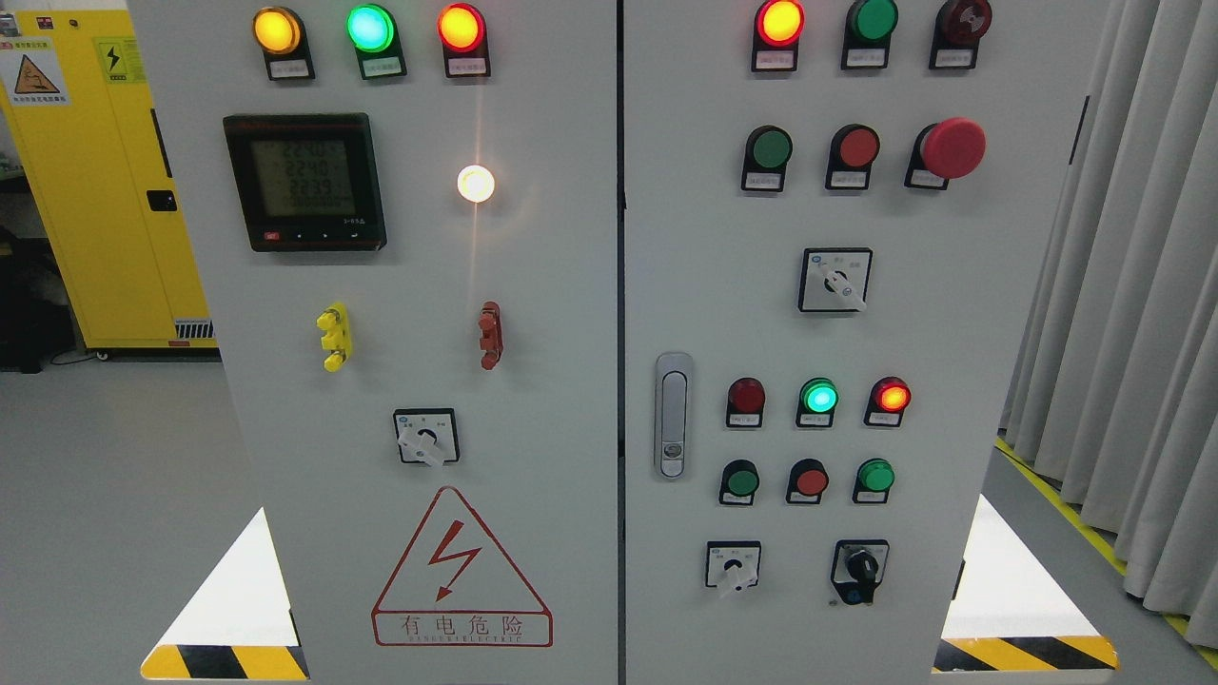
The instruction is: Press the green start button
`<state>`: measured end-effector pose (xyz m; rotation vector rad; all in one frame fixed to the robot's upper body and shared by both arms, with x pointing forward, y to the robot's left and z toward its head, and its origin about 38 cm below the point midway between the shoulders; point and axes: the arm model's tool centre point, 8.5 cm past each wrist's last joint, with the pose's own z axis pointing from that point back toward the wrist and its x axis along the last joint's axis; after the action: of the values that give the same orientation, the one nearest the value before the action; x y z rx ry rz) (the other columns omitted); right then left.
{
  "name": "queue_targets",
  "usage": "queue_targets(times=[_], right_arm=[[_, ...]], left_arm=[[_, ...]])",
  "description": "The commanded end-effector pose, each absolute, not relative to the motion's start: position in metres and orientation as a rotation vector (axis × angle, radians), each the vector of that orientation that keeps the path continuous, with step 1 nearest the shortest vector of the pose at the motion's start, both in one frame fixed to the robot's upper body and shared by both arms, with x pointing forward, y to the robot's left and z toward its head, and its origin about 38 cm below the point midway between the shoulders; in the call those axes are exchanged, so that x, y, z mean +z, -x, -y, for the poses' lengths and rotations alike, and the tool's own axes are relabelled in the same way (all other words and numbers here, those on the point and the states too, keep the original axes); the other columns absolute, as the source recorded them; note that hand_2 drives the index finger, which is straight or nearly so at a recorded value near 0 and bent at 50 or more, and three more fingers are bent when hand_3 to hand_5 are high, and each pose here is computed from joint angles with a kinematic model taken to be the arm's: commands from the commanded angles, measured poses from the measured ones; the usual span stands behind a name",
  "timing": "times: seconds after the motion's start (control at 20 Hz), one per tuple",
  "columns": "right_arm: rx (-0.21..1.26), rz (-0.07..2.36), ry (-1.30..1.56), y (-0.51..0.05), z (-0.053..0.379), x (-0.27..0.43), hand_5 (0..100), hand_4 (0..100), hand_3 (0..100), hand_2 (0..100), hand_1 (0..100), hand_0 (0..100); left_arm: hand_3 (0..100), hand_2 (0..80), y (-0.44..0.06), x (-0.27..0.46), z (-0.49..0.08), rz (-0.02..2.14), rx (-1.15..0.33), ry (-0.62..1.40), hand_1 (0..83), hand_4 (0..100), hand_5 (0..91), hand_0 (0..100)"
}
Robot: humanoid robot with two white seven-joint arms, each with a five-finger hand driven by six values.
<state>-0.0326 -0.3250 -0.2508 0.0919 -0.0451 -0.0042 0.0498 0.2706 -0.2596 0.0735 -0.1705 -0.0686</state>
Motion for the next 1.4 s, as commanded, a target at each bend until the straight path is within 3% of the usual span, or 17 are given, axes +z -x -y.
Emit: queue_targets(times=[0.0,0.55,1.0,1.35], right_arm=[[-0.011,0.028,-0.099,0.037,0.316,-0.253,0,0,0,0,34,22],[0.024,0.107,-0.039,0.023,0.313,-0.254,0,0,0,0,34,21],[0.284,0.418,0.039,-0.099,0.299,-0.245,0,0,0,0,39,18],[0.383,0.776,0.003,-0.19,0.262,-0.209,0,3,22,0,43,17]], left_arm=[[0,0.0,-0.059,-0.258,-0.286,0.197,-0.071,-0.096,55.6,0,0.0,12],[0,0.0,-0.059,-0.258,-0.284,0.197,-0.069,-0.093,55.6,0,0.0,12],[0,0.0,-0.056,-0.259,-0.274,0.191,-0.067,-0.078,55.6,0,0.0,12],[0,0.0,-0.049,-0.262,-0.245,0.179,-0.064,-0.032,55.6,0,0.0,12]])
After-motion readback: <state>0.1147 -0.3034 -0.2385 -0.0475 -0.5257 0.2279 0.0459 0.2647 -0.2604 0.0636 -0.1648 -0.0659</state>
